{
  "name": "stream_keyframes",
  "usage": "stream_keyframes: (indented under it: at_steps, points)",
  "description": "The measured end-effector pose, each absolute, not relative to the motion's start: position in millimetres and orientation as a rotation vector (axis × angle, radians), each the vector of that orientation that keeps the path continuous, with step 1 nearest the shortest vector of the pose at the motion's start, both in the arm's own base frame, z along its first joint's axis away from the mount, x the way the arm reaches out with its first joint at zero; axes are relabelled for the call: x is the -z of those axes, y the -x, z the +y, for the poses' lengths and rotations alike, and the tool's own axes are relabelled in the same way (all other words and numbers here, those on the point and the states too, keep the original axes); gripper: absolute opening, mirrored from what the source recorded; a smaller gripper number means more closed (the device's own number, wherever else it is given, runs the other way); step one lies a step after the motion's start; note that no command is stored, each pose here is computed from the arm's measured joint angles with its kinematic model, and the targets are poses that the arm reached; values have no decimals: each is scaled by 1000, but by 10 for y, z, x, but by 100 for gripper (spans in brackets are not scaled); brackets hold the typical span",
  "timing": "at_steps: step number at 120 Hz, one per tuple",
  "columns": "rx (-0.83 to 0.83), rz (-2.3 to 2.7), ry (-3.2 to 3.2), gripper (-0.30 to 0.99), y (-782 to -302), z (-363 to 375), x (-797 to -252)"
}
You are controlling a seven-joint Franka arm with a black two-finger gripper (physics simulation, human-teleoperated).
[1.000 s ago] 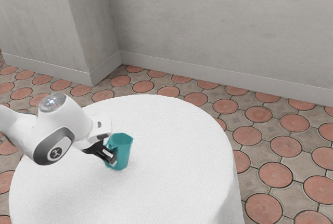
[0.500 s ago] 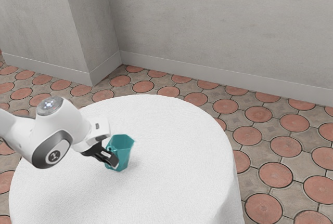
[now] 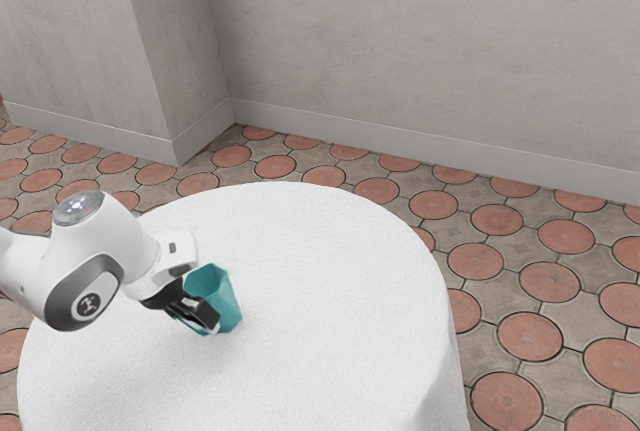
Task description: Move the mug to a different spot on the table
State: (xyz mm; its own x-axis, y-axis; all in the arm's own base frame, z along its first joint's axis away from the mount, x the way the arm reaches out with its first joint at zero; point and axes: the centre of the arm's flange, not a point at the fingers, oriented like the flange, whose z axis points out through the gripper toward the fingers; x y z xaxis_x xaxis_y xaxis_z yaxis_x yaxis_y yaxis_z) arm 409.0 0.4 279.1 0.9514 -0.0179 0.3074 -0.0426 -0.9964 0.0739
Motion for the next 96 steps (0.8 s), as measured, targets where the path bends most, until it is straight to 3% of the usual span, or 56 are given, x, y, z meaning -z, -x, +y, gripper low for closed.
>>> stream_keyframes:
  at_steps: [31,96]
  points:
    - [-470,-24,-3004,69,-4062,48,-2840]
    - [-676,-71,-2912,69,-4110,55,-3595]
